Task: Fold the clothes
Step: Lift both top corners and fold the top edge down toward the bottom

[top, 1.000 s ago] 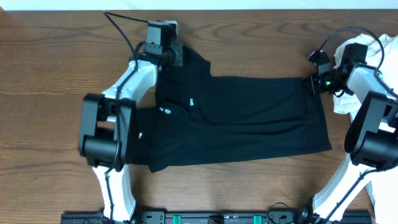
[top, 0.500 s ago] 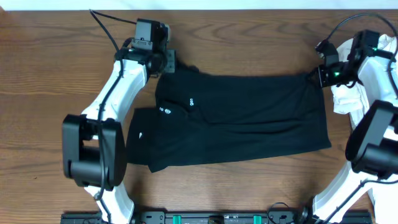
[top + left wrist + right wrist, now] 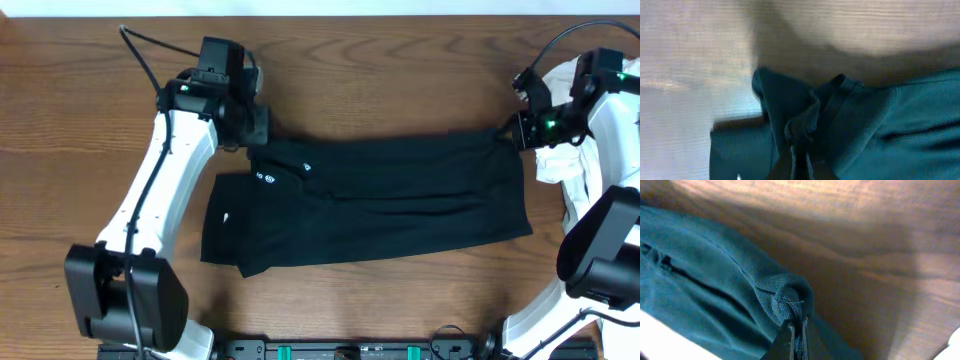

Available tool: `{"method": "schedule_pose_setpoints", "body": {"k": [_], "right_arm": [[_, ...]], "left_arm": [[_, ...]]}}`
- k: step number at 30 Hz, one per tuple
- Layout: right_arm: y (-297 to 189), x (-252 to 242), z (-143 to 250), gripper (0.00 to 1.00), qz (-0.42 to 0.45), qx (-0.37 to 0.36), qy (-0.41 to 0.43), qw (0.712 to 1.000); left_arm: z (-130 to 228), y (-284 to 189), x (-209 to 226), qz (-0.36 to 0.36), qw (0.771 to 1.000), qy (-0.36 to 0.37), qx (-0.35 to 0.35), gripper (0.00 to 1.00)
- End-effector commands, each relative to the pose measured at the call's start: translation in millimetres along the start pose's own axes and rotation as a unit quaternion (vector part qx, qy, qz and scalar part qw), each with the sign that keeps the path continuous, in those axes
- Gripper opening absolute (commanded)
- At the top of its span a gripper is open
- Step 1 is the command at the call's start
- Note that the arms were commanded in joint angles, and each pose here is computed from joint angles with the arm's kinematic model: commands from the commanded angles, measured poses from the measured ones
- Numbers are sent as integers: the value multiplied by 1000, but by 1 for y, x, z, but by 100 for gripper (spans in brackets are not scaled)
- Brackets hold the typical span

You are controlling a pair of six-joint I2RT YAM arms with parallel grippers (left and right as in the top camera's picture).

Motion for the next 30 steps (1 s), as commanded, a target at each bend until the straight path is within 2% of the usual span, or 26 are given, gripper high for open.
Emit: {"method": "schedule_pose_setpoints", "body": {"k": [1, 8, 12, 24, 30], "right_arm": [[-4, 11, -1, 1, 0, 3, -5, 1000], [-4, 18, 16, 1, -11, 39, 19, 999], [-6, 17, 30, 1, 1, 71, 77, 995], [-11, 0, 80, 1, 94, 171, 192, 962], [-1, -1, 99, 1, 98, 195, 233, 948]], "left_arm": [[12, -9, 3, -6, 1000, -18, 19, 6], [46, -13, 3, -13, 993, -77, 90, 6], [63, -16, 3, -19, 987, -99, 125, 6], [90, -20, 4, -30, 975, -126, 180, 6], [112, -27, 28, -123, 954, -177, 211, 6]]}}
Point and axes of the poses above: each gripper's point midway between its finger pads, its own y axis out along the fingers, its own x axis along the line the jaws close on, z = x × y, the point moved 1 cm from there along -y, back along the fingers, and after that the axes turned 6 degrees about y, right-handed, at the moved point
